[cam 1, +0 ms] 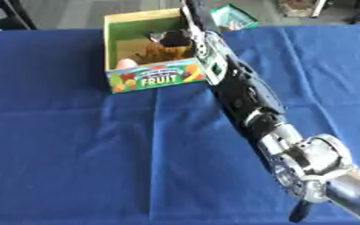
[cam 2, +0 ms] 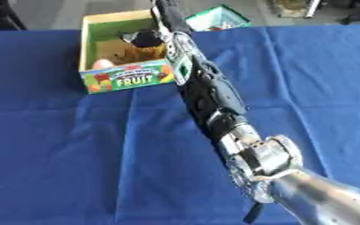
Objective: Pick up objects on the table and place them in the box.
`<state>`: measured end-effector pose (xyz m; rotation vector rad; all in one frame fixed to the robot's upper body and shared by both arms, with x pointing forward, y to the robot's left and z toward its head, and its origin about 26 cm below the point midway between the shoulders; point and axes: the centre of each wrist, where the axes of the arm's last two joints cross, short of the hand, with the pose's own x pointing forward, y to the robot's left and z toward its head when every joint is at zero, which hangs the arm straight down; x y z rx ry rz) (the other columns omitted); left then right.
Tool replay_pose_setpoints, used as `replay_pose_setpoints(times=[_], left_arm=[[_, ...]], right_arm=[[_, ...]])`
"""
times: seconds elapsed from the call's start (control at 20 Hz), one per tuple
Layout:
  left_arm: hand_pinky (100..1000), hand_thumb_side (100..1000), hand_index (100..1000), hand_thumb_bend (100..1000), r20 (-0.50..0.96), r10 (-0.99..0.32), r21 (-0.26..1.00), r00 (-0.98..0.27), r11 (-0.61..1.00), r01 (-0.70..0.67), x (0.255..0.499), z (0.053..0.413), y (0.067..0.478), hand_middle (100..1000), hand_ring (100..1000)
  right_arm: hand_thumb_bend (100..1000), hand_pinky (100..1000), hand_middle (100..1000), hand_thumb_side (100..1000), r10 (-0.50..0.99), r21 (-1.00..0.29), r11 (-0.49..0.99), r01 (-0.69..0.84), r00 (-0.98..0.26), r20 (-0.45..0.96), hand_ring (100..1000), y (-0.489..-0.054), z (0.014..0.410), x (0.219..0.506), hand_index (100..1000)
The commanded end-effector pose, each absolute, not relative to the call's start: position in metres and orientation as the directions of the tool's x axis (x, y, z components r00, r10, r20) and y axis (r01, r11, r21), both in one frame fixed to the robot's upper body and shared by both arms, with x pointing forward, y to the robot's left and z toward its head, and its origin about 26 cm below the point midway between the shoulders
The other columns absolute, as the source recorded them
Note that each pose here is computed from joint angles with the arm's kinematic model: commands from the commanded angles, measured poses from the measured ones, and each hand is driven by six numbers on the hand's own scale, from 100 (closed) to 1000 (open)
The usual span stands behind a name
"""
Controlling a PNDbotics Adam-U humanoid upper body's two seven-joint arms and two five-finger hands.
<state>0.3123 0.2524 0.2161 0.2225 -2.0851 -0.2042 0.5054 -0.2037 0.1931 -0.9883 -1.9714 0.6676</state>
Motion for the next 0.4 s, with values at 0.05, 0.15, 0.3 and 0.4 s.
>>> replay_pose_setpoints(times=[0.05,0.15,0.3,0.4], left_arm=[[759,733,679,274,0.828,-0.284,0.249,-0.483,0.959,-0.137,0.31,0.218,0.265,599,555],[760,731,682,277,0.835,-0.294,0.246,-0.466,0.956,-0.162,0.309,0.214,0.269,604,560],[762,728,692,283,0.84,-0.301,0.237,-0.451,0.952,-0.193,0.306,0.209,0.275,616,567],[765,726,699,284,0.844,-0.3,0.228,-0.445,0.951,-0.209,0.304,0.205,0.277,624,562]], right_arm=[[642,919,877,318,0.807,-0.676,0.582,0.452,-0.425,0.41,1000,-0.22,0.223,0.501,928],[634,915,871,311,0.796,-0.675,0.59,0.443,-0.457,0.396,1000,-0.225,0.227,0.495,928],[623,913,873,304,0.78,-0.68,0.598,0.424,-0.501,0.374,1000,-0.235,0.225,0.486,929],[613,918,880,298,0.77,-0.684,0.603,0.409,-0.523,0.365,1000,-0.24,0.221,0.479,932]])
